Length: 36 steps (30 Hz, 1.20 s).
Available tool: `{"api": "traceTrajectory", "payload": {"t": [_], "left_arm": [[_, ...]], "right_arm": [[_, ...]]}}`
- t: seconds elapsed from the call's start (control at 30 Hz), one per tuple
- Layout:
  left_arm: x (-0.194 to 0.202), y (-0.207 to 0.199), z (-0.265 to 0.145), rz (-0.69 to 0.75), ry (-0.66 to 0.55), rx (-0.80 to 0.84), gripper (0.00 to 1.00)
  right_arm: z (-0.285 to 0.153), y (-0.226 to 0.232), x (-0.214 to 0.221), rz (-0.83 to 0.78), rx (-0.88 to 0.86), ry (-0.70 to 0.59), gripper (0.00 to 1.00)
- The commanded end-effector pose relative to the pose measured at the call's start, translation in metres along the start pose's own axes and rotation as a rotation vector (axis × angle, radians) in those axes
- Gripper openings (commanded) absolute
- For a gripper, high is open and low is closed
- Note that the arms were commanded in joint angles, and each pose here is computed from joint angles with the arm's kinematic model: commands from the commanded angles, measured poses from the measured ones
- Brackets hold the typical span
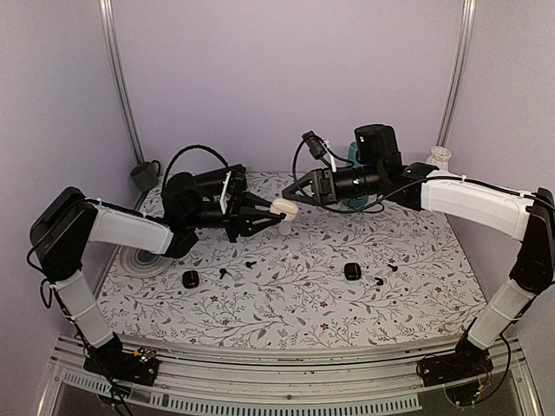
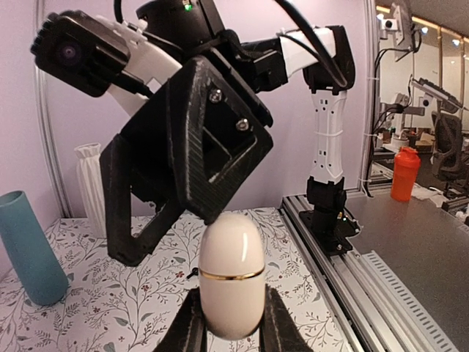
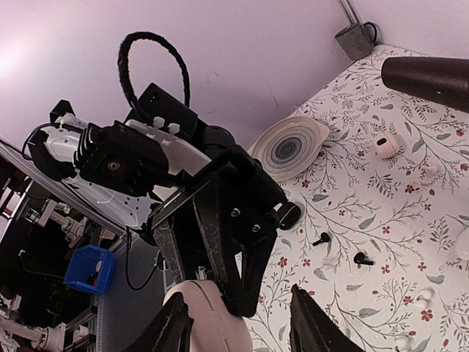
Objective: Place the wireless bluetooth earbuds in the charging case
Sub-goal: Close the charging case, then pass from the left arm to the right
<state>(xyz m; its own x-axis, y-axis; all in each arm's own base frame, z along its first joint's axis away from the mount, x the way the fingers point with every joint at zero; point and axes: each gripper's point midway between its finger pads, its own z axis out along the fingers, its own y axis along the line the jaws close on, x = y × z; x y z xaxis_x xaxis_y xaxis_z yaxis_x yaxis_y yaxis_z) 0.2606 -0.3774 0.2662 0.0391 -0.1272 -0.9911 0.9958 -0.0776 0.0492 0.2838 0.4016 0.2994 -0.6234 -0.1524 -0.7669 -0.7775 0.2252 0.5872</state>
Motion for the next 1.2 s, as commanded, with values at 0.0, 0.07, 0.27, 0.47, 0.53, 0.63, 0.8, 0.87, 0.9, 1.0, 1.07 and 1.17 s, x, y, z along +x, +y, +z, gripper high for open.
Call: {"api": "traceTrajectory", "payload": {"t": [0.0,0.07,0.27,0.47,0.53,0.63,0.8,0.87,0.9,1.0,1.07,1.17], "left_arm": [[-0.017,0.001,0.003,0.038,-0.025,-0.014,0.0],[-0.016,0.001,0.004,0.03,-0.024,-0.013,0.0],[-0.017,0.003,0.003,0.01,-0.026,-0.024,0.0],[-0.019,0.006,0.002,-0.023,-0.027,-0.041,0.0],[-0.019,0.008,0.002,-0.041,-0.024,-0.046,0.0],[-0.021,0.01,0.002,-0.057,-0.027,-0.049,0.0],[-0.027,0.015,0.002,-0.111,-0.036,-0.058,0.0],[-0.03,0.019,0.003,-0.146,-0.042,-0.064,0.0],[-0.031,0.02,0.003,-0.165,-0.045,-0.065,0.0],[-0.036,0.029,0.003,-0.242,-0.059,-0.083,0.0],[-0.041,0.034,0.003,-0.295,-0.076,-0.095,0.0],[-0.051,0.037,0.003,-0.368,-0.12,-0.091,0.0]], "right_arm": [[-0.01,0.016,-0.006,-0.047,-0.028,-0.025,0.47],[-0.013,0.014,-0.008,-0.051,0.001,-0.041,0.47],[-0.032,0.012,-0.021,-0.1,0.098,-0.138,0.48],[-0.055,0.018,-0.031,-0.155,0.154,-0.259,0.51],[-0.064,0.016,-0.033,-0.158,0.188,-0.299,0.51],[-0.076,0.016,-0.037,-0.173,0.226,-0.366,0.56],[-0.085,0.017,-0.038,-0.197,0.243,-0.409,0.65],[-0.084,0.02,-0.037,-0.211,0.232,-0.4,0.69],[-0.085,0.021,-0.038,-0.215,0.229,-0.401,0.71],[-0.087,0.026,-0.039,-0.239,0.214,-0.416,0.75],[-0.09,0.032,-0.04,-0.261,0.197,-0.423,0.76],[-0.09,0.037,-0.039,-0.255,0.174,-0.427,0.77]]}}
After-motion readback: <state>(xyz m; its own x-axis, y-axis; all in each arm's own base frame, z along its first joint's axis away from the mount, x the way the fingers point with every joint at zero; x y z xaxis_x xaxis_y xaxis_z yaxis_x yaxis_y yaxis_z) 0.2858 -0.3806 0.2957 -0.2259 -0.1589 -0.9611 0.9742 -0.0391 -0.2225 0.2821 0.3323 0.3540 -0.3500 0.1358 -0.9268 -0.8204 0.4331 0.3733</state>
